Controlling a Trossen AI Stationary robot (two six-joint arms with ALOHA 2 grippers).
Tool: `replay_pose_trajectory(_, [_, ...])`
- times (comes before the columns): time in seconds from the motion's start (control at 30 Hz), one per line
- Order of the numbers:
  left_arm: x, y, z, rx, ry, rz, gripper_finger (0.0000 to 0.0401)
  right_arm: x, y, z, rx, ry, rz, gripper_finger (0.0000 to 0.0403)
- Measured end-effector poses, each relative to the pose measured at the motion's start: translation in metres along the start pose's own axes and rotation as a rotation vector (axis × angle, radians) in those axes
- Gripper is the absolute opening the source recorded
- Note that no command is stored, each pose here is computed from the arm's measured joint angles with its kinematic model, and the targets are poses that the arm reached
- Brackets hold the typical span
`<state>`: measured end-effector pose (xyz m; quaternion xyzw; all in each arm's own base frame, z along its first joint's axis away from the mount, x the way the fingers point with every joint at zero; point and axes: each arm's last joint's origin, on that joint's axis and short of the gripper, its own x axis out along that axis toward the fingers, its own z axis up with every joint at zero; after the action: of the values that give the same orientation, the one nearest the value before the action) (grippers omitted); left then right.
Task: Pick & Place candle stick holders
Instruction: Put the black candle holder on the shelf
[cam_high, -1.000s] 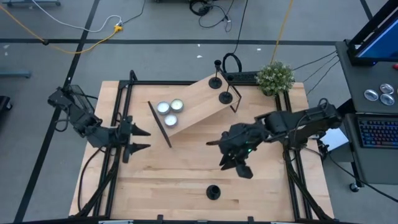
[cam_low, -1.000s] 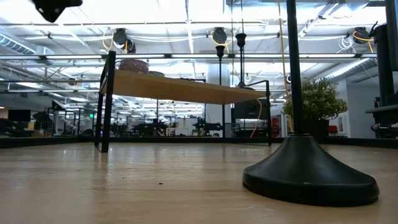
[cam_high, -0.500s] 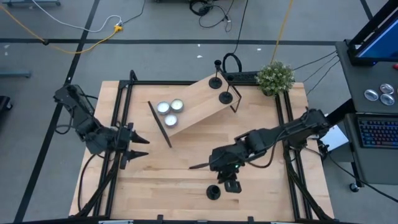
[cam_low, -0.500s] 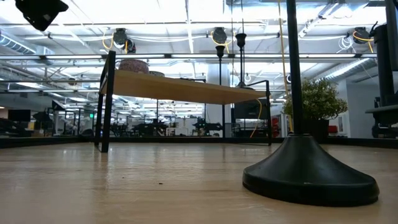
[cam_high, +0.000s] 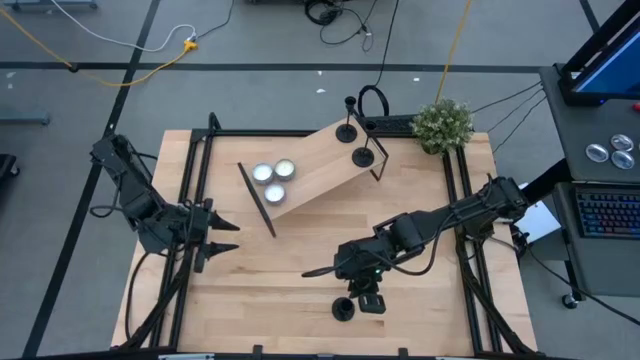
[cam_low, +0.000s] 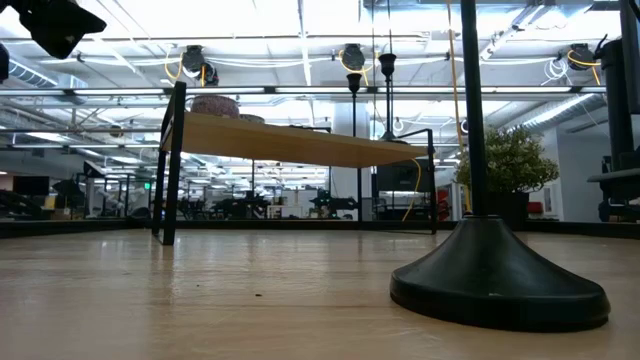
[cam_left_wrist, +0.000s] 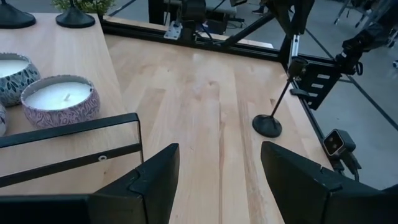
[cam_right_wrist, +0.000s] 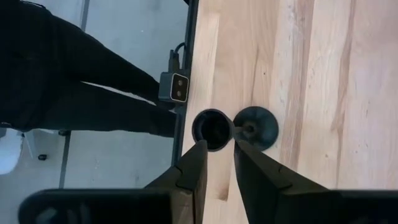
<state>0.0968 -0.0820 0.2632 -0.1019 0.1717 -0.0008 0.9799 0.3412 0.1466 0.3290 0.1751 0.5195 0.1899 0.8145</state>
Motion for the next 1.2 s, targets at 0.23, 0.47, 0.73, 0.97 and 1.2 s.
replay_pose_trajectory(0.23, [0.0,0.0,0.0,0.005,0.0,-0.002,0.0232,0.011,-0.008,-0.008,0.056,0.048,-0.027,0.0101])
replay_pose_trajectory(0.47, [0.0,0.0,0.0,0.012,0.0,-0.002,0.0232,0.015,-0.011,-0.01,0.072,0.051,-0.031,0.0142])
replay_pose_trajectory(0.73, [0.0,-0.001,0.0,0.035,0.014,-0.026,0.0232,0.015,-0.009,-0.006,0.057,0.006,-0.007,0.0146])
replay_pose_trajectory(0.97, [0.0,0.0,-0.001,0.049,0.021,-0.023,0.0232,0.015,-0.009,-0.005,0.064,0.002,-0.005,0.0146])
replay_pose_trajectory(1.2, [0.0,0.0,-0.002,0.053,0.024,-0.019,0.0232,0.02,-0.009,-0.005,0.059,0.004,-0.002,0.0146])
